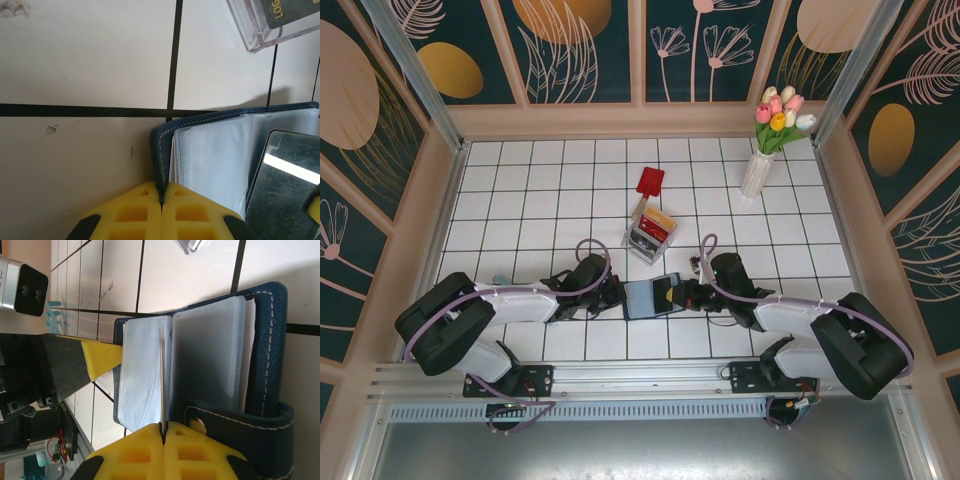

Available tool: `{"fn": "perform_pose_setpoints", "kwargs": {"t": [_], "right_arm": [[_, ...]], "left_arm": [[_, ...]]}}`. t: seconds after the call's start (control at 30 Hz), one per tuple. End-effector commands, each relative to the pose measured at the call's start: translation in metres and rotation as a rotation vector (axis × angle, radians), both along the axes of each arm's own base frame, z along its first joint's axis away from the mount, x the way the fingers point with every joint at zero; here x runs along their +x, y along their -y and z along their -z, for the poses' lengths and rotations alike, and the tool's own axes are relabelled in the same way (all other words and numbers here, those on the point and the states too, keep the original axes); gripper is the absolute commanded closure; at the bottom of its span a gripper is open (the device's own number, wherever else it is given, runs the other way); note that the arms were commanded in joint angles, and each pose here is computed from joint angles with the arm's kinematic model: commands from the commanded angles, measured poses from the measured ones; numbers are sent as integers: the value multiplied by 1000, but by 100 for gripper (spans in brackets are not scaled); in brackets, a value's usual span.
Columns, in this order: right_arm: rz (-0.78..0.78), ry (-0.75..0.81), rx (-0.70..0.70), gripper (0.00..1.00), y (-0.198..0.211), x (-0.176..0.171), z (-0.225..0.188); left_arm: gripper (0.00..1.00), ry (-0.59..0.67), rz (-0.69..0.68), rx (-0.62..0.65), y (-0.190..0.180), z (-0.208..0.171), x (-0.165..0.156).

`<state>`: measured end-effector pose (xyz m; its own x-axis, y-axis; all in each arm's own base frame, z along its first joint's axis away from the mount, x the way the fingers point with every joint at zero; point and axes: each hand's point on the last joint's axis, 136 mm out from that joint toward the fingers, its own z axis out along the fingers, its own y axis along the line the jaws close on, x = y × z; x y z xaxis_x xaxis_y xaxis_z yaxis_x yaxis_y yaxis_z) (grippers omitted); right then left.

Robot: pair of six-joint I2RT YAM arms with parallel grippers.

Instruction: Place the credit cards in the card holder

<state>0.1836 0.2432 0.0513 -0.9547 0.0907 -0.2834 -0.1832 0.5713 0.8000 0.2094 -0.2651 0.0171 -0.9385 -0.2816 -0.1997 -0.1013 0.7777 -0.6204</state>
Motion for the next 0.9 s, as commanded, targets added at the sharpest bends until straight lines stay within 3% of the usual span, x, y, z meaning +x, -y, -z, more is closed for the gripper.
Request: {"fn": "perform_pose_setpoints", "kwargs": {"t": [0.0, 0.4, 0.87], "right_arm": [[-7, 26, 60, 100, -7, 1, -12], [-7, -72, -22, 100, -11, -1, 19], [-58, -60, 144, 100, -31, -2, -18]], "left_arm": [[96, -10, -3, 63, -9, 11, -3], [95, -2, -2, 65, -8, 11, -1], [96, -5, -10, 72, -10, 14, -1]]}}
